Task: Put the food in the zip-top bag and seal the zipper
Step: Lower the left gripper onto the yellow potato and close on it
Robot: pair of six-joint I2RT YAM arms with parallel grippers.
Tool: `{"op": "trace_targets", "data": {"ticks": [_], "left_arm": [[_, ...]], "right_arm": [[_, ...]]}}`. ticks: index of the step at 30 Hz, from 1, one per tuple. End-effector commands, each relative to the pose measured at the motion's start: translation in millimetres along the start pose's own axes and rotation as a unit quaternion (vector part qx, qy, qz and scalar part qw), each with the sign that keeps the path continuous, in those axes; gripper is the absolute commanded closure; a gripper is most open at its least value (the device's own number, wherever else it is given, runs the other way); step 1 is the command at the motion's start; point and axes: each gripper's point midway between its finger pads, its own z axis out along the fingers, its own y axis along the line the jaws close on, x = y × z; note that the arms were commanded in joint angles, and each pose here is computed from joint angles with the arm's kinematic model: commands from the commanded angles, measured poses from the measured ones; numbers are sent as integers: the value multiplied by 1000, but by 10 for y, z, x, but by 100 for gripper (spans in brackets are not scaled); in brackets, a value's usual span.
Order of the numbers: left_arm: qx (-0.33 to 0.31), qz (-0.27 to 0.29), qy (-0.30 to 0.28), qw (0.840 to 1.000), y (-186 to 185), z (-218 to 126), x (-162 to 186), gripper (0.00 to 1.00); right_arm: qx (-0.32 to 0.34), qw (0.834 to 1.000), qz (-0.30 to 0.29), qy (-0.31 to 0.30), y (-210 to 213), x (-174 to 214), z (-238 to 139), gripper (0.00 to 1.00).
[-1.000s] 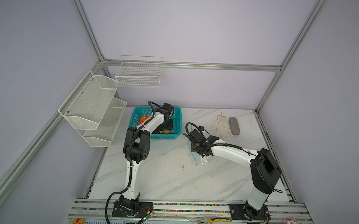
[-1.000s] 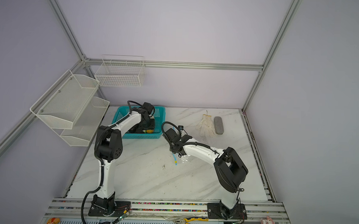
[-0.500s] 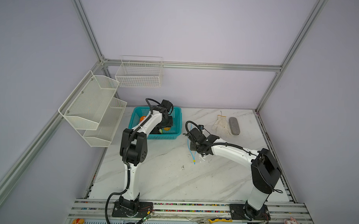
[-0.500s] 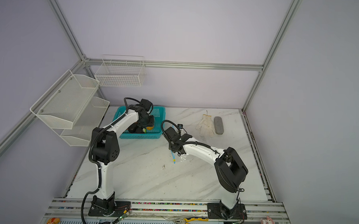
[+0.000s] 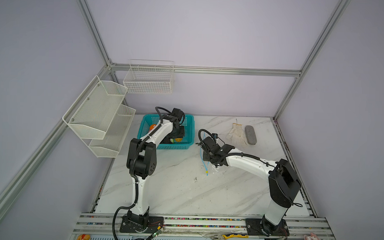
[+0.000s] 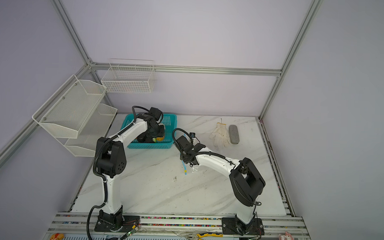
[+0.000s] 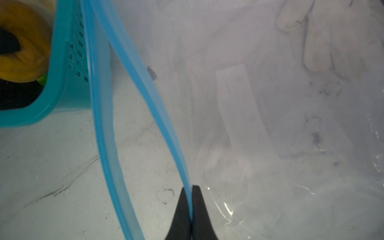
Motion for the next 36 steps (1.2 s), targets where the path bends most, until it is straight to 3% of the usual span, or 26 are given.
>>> {"op": "trace_targets", "data": {"ticks": [1, 16, 21, 26, 31, 36], "left_arm": [[2, -13, -25, 1000, 19, -81, -100, 64], [-17, -11, -3, 1000, 42, 339, -58, 57], [-22, -2, -13, 1000, 50, 342, -104, 35], [-23, 2, -22, 1000, 34, 386, -174, 26], [-10, -2, -21, 1000, -40, 445, -223, 27], [-19, -2, -24, 1000, -14, 470, -245, 36]], "right_arm": [[-19, 1000, 9, -12, 76, -85, -98, 100], [-13, 1000, 1, -4, 77, -24, -9, 100], [-16, 1000, 1, -5, 93, -45, -18, 100], [-19, 1000, 2, -6, 103, -55, -30, 100], [-21, 1000, 1, -6, 107, -41, -21, 100], [-22, 1000, -2, -7, 126, -72, -36, 100]]}}
